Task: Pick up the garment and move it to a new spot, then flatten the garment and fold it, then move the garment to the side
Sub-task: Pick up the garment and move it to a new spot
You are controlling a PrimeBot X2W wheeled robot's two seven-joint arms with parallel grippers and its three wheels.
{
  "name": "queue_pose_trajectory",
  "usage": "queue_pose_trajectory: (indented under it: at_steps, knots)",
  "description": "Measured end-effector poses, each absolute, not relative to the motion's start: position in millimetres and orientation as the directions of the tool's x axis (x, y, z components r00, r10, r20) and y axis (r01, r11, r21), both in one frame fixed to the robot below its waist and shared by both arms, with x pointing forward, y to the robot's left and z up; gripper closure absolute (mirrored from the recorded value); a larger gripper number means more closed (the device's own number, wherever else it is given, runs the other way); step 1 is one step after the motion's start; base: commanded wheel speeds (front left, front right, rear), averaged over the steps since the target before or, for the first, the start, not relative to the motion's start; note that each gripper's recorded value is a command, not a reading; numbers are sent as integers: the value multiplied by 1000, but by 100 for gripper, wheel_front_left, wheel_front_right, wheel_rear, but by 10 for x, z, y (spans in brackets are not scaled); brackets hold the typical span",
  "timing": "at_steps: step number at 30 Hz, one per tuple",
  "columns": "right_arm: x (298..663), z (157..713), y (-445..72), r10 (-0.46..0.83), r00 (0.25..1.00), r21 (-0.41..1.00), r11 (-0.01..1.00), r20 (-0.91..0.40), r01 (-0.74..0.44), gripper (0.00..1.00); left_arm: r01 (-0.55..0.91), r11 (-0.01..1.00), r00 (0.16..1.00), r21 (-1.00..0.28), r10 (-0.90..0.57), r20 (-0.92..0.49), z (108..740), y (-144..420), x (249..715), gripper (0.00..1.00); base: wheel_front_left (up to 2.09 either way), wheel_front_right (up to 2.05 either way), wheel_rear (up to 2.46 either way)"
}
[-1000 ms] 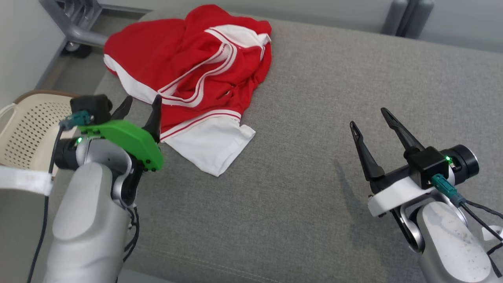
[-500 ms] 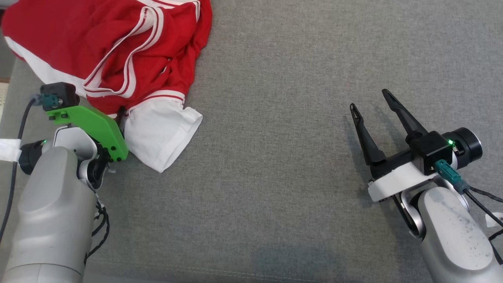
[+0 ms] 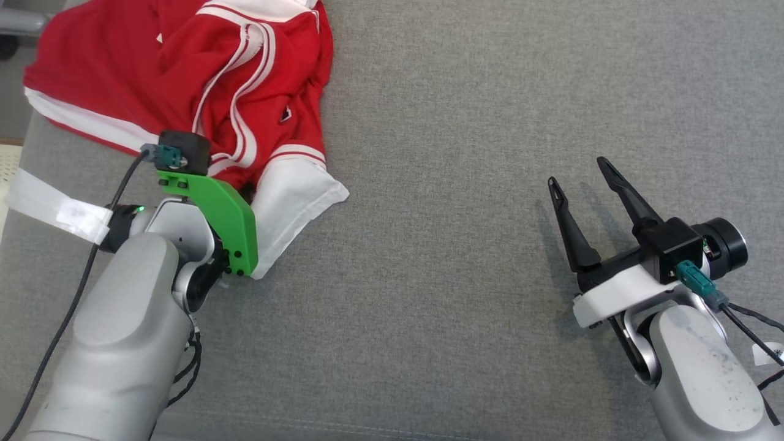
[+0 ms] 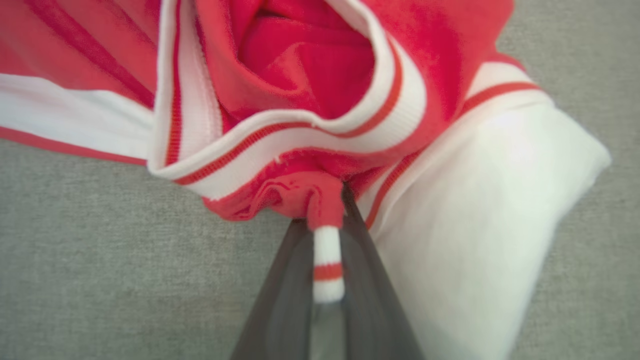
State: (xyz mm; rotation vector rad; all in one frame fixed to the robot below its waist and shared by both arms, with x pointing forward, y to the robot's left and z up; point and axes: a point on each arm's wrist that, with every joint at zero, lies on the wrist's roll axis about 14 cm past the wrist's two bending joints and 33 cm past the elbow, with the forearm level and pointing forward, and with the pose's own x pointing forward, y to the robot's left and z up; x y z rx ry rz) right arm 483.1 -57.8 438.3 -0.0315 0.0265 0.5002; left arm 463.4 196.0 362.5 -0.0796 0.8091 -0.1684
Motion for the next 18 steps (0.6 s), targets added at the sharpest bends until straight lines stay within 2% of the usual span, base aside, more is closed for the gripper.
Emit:
queue_pose_trajectory:
  at_steps: [3, 9, 13, 18]
  knots:
    - [4797, 4489, -537, 479, 878, -15, 878, -11, -479, 0, 186, 974, 722, -129, -224, -654, 3959, 1939, 4639, 100, 0, 0, 0]
    - [4726, 4725, -400, 488, 872, 4, 872, 43, -489, 0, 189, 982, 858, 2, -164, -486, 5049, 2386, 4804, 100, 0, 0, 0]
    - [4690, 4818, -379, 479, 876, 24, 877, 65, -481, 0, 168, 985, 889, 49, -130, -439, 5571, 2561, 4811, 100, 0, 0, 0]
    - [4679, 4835, -508, 438, 897, 38, 897, 67, -441, 0, 196, 978, 923, 67, -161, -349, 6119, 2458, 4936, 100, 0, 0, 0]
